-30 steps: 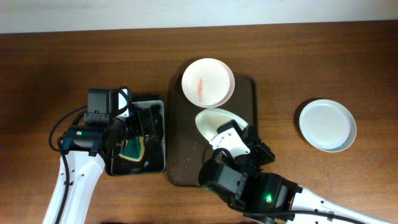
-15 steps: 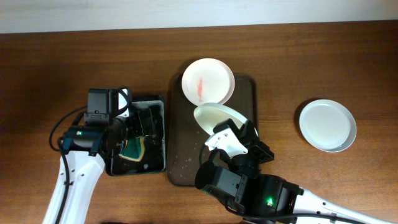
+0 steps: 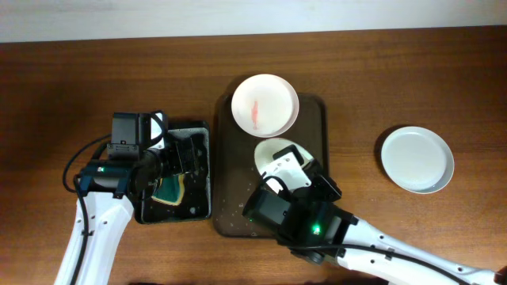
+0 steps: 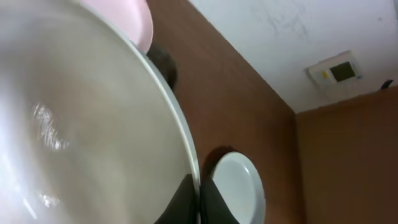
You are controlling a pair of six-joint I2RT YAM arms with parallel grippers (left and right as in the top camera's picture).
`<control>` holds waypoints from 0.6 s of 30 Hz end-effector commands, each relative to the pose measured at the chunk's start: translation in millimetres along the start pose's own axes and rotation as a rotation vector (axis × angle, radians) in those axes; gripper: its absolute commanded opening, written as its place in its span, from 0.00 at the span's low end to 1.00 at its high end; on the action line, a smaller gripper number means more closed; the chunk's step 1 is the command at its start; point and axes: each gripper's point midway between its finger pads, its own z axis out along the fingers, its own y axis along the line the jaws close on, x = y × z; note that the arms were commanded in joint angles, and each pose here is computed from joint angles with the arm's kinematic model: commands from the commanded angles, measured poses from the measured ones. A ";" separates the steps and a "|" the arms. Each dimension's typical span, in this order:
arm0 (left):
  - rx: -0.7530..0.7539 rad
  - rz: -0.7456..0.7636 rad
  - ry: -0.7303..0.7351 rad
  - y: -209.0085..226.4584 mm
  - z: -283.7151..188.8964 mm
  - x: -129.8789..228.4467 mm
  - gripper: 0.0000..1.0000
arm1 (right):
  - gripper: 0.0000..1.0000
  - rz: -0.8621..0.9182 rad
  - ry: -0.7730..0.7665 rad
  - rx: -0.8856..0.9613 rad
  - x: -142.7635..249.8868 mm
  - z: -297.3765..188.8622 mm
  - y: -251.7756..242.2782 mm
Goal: Clean dirty plates on tray and stack at the side
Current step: 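Stack the plate onto the plate at the right side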
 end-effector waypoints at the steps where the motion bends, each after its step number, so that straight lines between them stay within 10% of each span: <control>1: 0.013 0.018 -0.022 -2.4 -6.6 -5.8 1.00 | 0.04 0.203 -0.021 0.005 -14.7 -9.6 -23.2; 5: 0.013 0.018 -0.022 -2.4 -6.6 -5.8 1.00 | 0.04 0.313 0.075 -0.008 0.5 8.3 -25.7; 13: 0.013 0.018 -0.022 -2.4 -6.6 -5.8 1.00 | 0.04 0.902 0.444 -0.641 44.3 88.6 -47.1; 18: 0.013 0.018 -0.022 -2.4 -6.6 -5.8 1.00 | 0.04 1.423 0.678 -0.215 199.0 146.1 -166.1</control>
